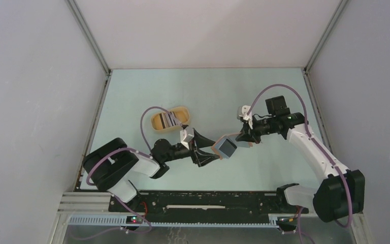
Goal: Put the credit cards into the card holder
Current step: Close the card holder at the center of the board.
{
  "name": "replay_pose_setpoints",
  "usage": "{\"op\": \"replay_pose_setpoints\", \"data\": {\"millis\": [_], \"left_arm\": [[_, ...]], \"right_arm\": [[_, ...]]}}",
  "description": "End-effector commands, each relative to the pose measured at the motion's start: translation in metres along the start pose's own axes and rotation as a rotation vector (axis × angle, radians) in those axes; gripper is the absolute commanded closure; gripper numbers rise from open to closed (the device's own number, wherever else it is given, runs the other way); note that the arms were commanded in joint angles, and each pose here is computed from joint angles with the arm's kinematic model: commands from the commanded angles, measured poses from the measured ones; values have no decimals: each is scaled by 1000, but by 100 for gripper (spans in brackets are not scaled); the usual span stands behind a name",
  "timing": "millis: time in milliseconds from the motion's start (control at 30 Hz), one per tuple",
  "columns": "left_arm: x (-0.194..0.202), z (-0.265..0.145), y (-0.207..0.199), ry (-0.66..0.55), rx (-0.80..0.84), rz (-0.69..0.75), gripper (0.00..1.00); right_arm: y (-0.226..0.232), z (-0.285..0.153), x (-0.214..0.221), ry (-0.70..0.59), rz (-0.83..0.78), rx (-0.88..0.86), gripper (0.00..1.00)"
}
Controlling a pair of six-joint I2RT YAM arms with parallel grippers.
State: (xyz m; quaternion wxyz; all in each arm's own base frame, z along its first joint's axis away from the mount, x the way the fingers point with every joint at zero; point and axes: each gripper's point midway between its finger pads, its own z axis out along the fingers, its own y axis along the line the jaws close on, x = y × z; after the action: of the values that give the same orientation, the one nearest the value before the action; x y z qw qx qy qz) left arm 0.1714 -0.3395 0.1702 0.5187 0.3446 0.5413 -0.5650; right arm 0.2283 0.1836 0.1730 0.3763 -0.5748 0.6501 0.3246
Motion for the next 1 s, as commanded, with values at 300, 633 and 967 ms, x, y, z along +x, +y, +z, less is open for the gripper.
{"op": "replay_pose_setpoints", "data": {"millis": [300,633,967], "left_arm": [[-16,34,-10,-55,69,-69,22],[18,50,17,-9,-24,-244,23],[46,50,46,23,-136,-340,31]], "right_arm": [[-7,31,-9,-24,301,-125,100],[-5,64,19,36,645,-321,100],[-6,93,54,179,827,-330,87]]}}
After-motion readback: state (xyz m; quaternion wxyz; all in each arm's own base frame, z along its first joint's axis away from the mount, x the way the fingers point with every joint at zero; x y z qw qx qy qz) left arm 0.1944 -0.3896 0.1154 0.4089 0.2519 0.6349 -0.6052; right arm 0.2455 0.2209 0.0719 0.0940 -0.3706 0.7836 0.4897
